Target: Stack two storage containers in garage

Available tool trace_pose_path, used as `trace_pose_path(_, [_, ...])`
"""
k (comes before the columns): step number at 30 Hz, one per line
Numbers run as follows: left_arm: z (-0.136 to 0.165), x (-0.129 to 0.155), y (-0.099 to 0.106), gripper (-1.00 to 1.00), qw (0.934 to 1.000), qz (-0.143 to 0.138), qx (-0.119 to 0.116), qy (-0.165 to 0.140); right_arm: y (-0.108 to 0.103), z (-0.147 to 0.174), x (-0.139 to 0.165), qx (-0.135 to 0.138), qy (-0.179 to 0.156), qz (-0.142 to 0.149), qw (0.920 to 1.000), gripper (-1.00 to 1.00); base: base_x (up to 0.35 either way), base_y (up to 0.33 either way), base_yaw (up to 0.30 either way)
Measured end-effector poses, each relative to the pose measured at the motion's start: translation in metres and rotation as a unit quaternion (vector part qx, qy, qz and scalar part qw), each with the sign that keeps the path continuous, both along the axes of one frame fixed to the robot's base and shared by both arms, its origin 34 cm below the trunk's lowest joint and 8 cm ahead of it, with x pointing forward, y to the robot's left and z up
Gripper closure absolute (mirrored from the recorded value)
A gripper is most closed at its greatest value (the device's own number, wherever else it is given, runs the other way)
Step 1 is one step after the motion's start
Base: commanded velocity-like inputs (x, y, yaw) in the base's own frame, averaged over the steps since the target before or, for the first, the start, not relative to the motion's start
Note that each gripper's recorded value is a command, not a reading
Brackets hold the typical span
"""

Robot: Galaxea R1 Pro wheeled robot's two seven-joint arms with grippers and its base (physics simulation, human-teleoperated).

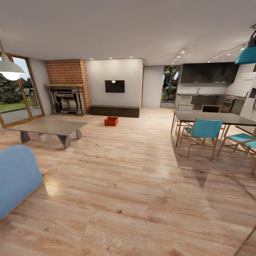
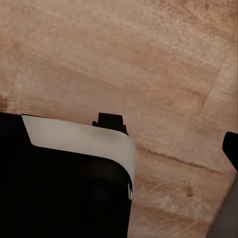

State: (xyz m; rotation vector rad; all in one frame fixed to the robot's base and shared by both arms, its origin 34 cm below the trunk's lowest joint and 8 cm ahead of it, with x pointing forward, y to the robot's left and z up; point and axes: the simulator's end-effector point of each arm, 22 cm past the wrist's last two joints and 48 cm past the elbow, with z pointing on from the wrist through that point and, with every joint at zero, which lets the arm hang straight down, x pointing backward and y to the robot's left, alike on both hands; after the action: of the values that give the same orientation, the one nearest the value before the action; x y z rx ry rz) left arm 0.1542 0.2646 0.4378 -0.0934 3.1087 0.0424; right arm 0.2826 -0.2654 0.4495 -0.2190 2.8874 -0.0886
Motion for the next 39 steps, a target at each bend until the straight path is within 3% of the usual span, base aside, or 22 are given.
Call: trace_pose_path(39, [0.0000, 0.0001, 0.0001, -1.00, 1.0000, 0.000, 0.000, 0.000, 0.0000, 0.0001, 0.0003, 0.000, 0.000, 0.000, 1.0000, -1.00, 0.188, 0.000, 0.000])
